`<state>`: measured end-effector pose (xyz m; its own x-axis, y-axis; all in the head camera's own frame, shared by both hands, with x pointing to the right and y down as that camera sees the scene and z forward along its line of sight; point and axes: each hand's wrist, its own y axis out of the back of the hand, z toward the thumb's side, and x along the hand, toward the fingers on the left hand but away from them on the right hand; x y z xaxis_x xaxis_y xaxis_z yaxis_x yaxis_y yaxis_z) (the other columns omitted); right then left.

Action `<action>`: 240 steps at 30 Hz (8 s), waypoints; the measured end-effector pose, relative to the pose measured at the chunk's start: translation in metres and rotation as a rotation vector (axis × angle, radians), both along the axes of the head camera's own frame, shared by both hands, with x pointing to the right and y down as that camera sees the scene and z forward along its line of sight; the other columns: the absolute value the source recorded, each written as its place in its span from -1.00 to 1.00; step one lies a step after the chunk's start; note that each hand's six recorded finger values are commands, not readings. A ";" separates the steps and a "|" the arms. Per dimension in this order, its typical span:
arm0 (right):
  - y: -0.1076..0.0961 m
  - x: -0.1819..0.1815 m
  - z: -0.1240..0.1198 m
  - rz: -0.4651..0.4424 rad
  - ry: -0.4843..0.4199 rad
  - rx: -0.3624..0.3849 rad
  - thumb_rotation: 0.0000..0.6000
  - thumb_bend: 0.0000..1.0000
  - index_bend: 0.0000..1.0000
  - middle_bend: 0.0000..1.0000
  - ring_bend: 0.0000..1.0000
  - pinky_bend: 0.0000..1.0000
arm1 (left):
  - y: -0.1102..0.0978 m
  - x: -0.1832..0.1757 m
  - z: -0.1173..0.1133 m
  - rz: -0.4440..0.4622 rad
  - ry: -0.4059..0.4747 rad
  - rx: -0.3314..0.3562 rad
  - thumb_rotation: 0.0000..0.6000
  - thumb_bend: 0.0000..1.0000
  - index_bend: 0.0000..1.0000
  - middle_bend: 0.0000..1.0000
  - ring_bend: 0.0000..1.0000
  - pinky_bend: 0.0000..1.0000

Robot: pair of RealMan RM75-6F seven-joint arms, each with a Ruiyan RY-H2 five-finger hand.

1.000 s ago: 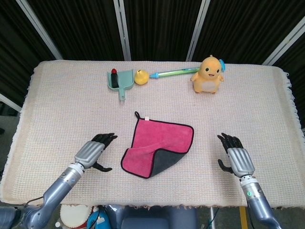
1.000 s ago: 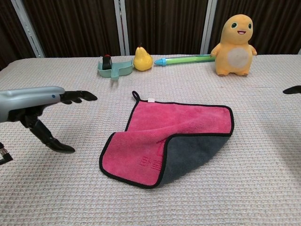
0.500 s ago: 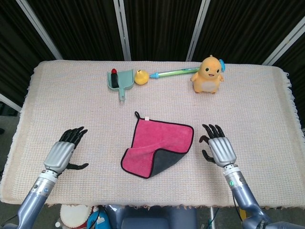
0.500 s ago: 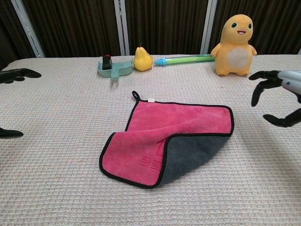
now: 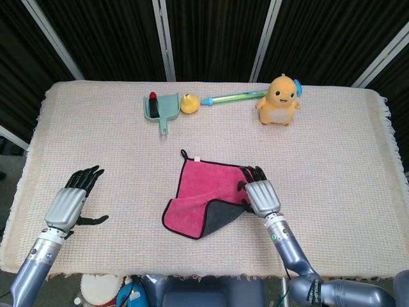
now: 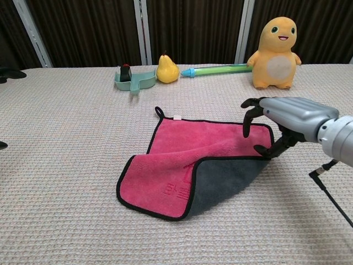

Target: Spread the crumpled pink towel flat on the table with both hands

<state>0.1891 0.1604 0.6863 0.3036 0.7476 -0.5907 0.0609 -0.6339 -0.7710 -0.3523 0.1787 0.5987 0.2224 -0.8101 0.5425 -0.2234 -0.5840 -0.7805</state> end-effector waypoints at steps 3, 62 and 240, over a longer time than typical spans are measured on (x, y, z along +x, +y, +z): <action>0.001 -0.008 0.003 -0.017 0.010 -0.012 1.00 -0.12 -0.17 -0.81 -1.00 -1.00 | -0.001 -0.002 0.001 -0.007 0.003 -0.002 1.00 -0.95 -1.00 -1.00 -1.00 -1.00; 0.040 -0.043 0.010 -0.073 0.069 -0.094 1.00 -0.25 -0.16 -0.82 -1.00 -1.00 | 0.002 0.004 0.006 -0.007 0.061 -0.039 1.00 -0.91 -1.00 -1.00 -1.00 -1.00; 0.039 0.162 -0.092 0.336 -0.110 0.276 1.00 0.06 -1.00 -1.00 -1.00 -1.00 | 0.112 0.168 0.070 0.699 0.041 -0.345 1.00 0.12 -0.99 -0.93 -1.00 -1.00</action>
<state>0.3513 0.1996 0.5947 0.0666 0.9405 -0.3332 0.3191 -0.3364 -0.8860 -0.1847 0.2909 0.6683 0.6442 -0.2613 0.7188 0.2611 -0.8082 -0.5278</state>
